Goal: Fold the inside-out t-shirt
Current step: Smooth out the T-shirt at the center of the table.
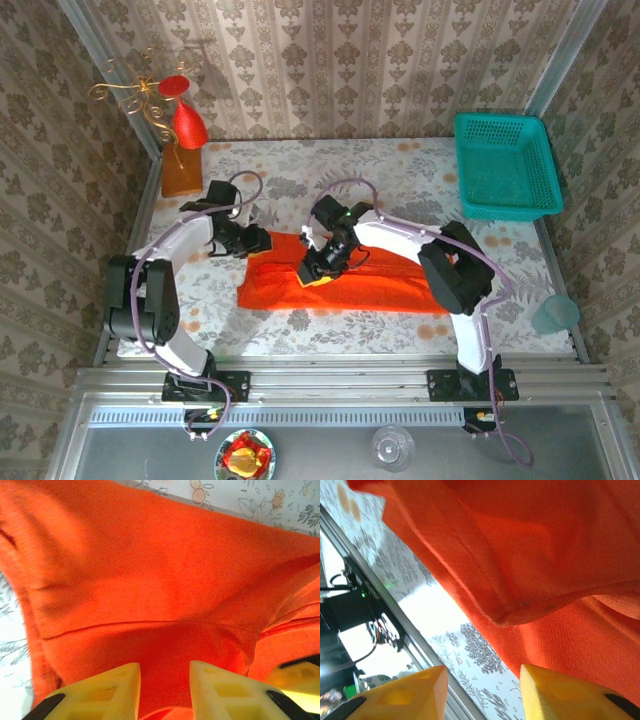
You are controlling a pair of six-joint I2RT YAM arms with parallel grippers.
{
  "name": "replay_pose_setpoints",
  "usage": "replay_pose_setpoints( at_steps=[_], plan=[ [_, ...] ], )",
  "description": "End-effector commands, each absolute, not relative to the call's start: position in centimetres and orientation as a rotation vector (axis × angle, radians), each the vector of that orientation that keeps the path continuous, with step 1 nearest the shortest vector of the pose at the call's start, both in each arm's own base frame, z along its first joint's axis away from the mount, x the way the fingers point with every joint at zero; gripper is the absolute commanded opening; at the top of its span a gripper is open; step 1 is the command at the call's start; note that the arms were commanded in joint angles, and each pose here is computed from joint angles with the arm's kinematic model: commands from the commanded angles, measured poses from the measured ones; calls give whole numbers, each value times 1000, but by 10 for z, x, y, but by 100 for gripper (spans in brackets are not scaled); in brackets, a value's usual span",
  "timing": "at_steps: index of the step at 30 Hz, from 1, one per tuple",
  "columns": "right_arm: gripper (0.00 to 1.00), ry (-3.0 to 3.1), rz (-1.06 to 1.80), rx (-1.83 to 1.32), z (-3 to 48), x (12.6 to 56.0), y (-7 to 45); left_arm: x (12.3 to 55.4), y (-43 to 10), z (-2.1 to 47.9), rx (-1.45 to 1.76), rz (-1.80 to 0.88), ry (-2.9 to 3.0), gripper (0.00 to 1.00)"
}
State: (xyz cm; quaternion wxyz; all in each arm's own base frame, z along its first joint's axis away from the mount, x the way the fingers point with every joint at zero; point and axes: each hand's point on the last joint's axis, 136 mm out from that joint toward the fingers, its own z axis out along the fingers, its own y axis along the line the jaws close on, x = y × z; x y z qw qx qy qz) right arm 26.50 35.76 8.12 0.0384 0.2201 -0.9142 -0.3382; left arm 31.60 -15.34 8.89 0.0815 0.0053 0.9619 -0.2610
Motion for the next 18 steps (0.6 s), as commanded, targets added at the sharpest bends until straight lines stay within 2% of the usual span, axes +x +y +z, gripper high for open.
replay_pose_setpoints(
  at_steps=[1,4,8,14,18],
  plan=[
    [43,-2962,-997,595,102,284,347,314,-165,87,96,-809,2901,32],
    [43,-3062,-915,480,100,295,337,303,-173,81,135,-841,2947,32],
    [43,-3187,-741,313,95,307,316,266,-180,75,228,-814,3028,32],
    [43,-3203,-775,212,95,309,318,205,-185,59,246,-838,3088,32],
    [42,-3153,-803,208,89,302,328,196,-175,56,173,-791,3088,32]
  ],
)
